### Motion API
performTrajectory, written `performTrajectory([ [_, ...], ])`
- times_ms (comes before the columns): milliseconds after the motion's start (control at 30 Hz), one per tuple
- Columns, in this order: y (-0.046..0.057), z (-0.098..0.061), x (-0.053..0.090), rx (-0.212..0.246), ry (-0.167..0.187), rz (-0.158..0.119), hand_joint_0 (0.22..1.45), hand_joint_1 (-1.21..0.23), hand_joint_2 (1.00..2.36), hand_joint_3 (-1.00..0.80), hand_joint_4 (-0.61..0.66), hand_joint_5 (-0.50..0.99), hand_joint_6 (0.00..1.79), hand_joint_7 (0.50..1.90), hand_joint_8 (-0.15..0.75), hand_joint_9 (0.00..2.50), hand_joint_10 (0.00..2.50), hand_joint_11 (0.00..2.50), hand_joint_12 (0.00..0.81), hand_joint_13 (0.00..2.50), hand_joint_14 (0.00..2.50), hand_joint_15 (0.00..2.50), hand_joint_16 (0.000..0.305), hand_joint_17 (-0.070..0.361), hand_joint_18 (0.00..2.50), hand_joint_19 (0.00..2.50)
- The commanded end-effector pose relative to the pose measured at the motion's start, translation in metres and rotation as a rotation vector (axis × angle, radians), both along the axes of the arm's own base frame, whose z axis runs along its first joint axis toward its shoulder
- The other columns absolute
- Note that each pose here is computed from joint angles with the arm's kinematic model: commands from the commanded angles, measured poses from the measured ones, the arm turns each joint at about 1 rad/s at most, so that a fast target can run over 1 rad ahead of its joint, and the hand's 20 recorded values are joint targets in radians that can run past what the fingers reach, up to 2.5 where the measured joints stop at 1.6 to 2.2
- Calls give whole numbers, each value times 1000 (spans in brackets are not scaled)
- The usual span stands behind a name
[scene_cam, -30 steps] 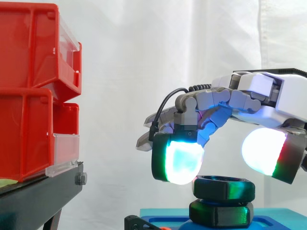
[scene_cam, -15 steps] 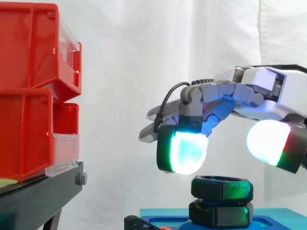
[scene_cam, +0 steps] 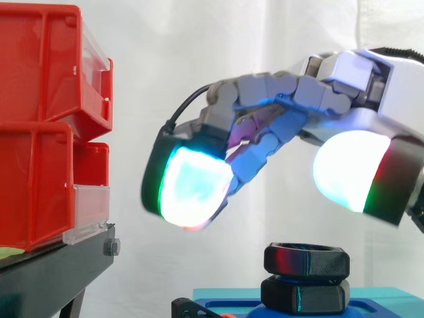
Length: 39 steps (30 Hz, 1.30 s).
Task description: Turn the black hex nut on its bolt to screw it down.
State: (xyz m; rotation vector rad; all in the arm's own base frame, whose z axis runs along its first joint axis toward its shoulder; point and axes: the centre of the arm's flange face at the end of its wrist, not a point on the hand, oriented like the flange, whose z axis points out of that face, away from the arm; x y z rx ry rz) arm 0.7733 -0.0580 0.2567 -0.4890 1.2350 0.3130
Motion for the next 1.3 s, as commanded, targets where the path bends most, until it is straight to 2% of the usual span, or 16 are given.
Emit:
performTrajectory([
  [0,12,-18,4,0,22,-7,539,-270,1000,-500,239,-51,504,1014,264,966,3,113,343,586,0,10,51,114,492,117],
  [67,15,-25,5,-2,32,-3,540,-270,1000,-500,212,-46,504,1034,265,963,4,118,345,578,0,3,51,114,485,115],
  [167,21,-24,4,-5,35,7,540,-272,1000,-500,206,-39,505,1095,267,961,3,118,346,560,0,0,51,114,471,105],
  [200,22,-26,3,-14,48,11,540,-271,1000,-500,197,-34,504,1122,267,959,4,118,346,557,1,0,51,114,468,106],
  [500,22,-30,1,-32,61,12,542,-273,1000,-500,142,-9,503,1382,269,953,4,119,345,543,1,0,51,114,455,100],
  [633,24,-29,0,-35,64,27,543,-269,1000,-500,148,-1,501,1520,270,959,4,131,345,545,0,0,50,113,445,104],
  [700,25,-29,-1,-37,64,33,543,-268,1000,-500,162,-1,501,1532,271,959,4,136,346,545,0,0,50,113,445,102],
  [1000,16,-21,1,-41,51,38,550,-259,1000,-500,171,-2,500,1540,274,959,4,148,343,546,1,0,50,112,443,104],
  [1267,2,-17,1,-47,51,44,550,-256,1000,-500,175,-4,521,1520,274,959,4,144,344,548,1,0,50,112,442,103],
])
